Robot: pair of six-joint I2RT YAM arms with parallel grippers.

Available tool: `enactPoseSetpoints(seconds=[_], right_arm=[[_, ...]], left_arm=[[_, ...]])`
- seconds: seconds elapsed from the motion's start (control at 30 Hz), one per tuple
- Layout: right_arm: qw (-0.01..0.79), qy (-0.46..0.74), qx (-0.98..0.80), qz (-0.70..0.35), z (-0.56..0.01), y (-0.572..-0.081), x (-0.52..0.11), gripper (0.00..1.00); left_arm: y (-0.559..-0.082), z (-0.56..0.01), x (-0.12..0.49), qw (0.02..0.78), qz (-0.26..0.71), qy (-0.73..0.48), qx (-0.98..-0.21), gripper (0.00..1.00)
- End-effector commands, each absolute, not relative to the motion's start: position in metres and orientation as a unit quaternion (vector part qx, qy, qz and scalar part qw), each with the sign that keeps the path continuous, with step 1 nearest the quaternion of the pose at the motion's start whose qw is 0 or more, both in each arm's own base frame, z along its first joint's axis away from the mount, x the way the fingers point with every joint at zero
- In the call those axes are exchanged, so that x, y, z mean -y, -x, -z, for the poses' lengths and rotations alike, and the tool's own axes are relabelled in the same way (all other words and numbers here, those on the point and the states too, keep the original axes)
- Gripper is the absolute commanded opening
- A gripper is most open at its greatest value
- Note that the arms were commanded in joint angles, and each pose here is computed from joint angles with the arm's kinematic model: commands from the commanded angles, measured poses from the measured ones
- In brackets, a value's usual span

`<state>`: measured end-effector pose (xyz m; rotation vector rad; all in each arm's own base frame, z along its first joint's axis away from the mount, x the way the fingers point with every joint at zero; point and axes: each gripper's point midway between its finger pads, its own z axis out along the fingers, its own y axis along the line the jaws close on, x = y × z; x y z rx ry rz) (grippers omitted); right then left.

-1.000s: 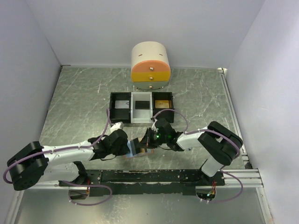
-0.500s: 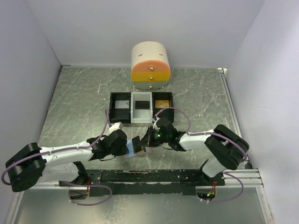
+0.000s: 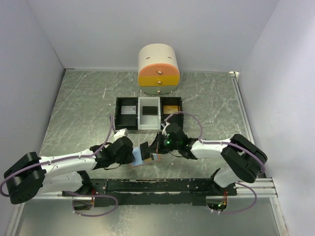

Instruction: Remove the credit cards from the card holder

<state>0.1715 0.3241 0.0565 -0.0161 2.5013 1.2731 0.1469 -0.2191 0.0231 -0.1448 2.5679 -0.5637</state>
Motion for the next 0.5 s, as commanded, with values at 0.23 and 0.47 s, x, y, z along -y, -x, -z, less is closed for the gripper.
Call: enactPoseSetpoints(seconds=[0.23,0.47], right_arm=[[0.13,0.033,-0.886,-0.445,-0.039,-0.171,-0.339,0.0],[0.142,0.042,-0.888,-0.435,-0.04,-0.175,-0.337,0.0]], left_arm=[[-0.15,-0.034,0.217,0.266,0.21,0.06,-0.939,0.27],[-0.149,-0.041,0.221,0.268,0.229,0.053,-0.934,0.34]])
